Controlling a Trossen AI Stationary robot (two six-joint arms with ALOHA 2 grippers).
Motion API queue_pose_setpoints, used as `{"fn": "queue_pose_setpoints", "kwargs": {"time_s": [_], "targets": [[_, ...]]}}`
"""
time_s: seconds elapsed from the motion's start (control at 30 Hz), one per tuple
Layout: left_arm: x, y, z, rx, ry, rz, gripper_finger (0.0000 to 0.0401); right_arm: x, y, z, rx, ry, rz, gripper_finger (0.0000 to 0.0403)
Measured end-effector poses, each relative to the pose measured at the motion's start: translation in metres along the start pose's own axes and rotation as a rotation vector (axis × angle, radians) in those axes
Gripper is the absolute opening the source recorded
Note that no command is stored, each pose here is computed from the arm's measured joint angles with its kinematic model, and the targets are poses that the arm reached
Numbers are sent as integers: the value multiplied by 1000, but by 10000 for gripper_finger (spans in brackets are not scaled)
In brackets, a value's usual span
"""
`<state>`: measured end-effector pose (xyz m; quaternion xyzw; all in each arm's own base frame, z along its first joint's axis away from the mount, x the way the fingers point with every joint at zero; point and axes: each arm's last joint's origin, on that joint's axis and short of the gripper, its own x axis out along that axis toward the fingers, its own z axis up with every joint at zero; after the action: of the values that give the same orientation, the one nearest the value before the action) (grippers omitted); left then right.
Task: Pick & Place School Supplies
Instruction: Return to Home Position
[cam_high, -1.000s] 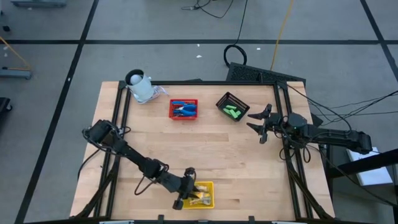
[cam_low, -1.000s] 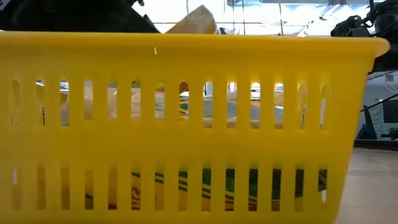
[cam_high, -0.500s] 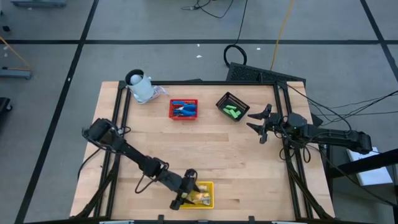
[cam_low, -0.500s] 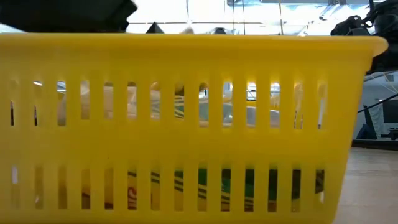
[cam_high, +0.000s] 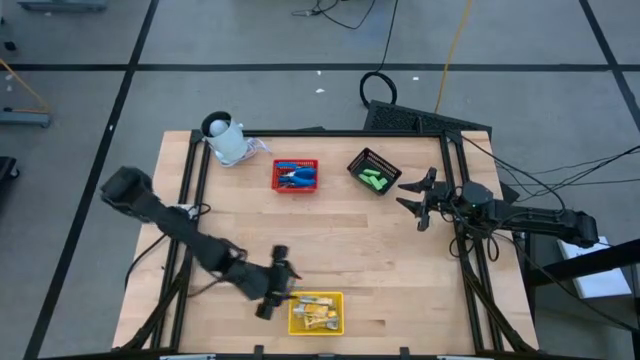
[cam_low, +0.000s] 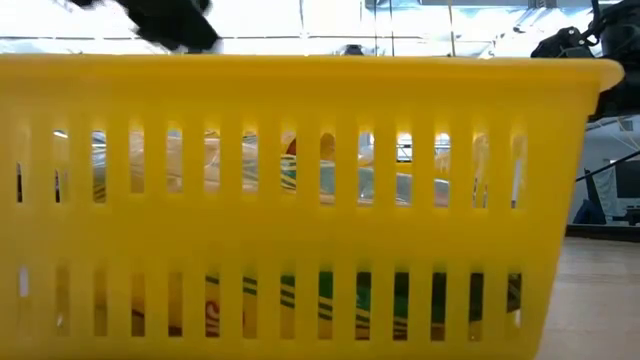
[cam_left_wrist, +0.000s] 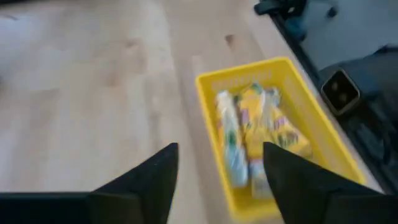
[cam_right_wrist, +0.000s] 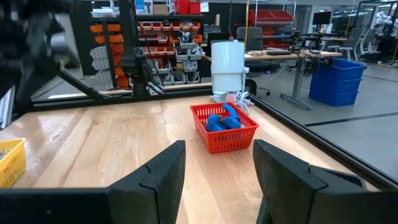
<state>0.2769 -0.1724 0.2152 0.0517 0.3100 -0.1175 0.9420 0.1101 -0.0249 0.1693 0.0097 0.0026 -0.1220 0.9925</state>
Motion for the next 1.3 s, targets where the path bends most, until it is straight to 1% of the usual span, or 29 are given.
{"fn": "queue_pose_setpoints", "kwargs": {"time_s": [0.1,0.2,0.3,0.33,0.43,0.53,0.6,0.7,0.8,0.87,0.93,1.03,1.17,1.27,1.3], "targets": [[-36,-7,1,53,22,70,184,0,0,-1,-1,8,0,183],[-69,-14,-5,107,56,138,110,0,0,-2,-1,17,0,183],[-104,-22,-13,138,69,132,28,0,0,-2,-1,17,0,183],[-115,-24,-15,138,70,116,15,0,0,-2,-1,18,0,183],[-143,-23,-25,111,73,87,18,0,0,-2,-4,17,0,183],[-167,-15,-39,71,27,41,14,0,0,-2,-4,17,0,183],[-177,-6,-54,44,-7,21,5,0,0,-2,-8,17,1,183],[-187,10,-81,-31,-69,-12,8,0,0,-1,-12,14,1,183],[-191,21,-107,-101,-126,-105,10,0,0,-1,-12,9,1,183],[-192,24,-116,-113,-198,-200,5,0,0,-1,-12,10,1,183],[-194,26,-123,-108,-275,-274,4,0,0,-1,-12,9,1,183],[-198,31,-128,-126,-364,-321,15,0,0,-1,-10,9,1,183],[-203,37,-133,-79,-418,-335,32,0,0,-1,-8,9,1,183],[-202,38,-135,-29,-407,-320,36,0,0,-1,-8,9,1,183],[-202,38,-136,-37,-398,-322,36,0,0,-1,-8,6,1,183]]}}
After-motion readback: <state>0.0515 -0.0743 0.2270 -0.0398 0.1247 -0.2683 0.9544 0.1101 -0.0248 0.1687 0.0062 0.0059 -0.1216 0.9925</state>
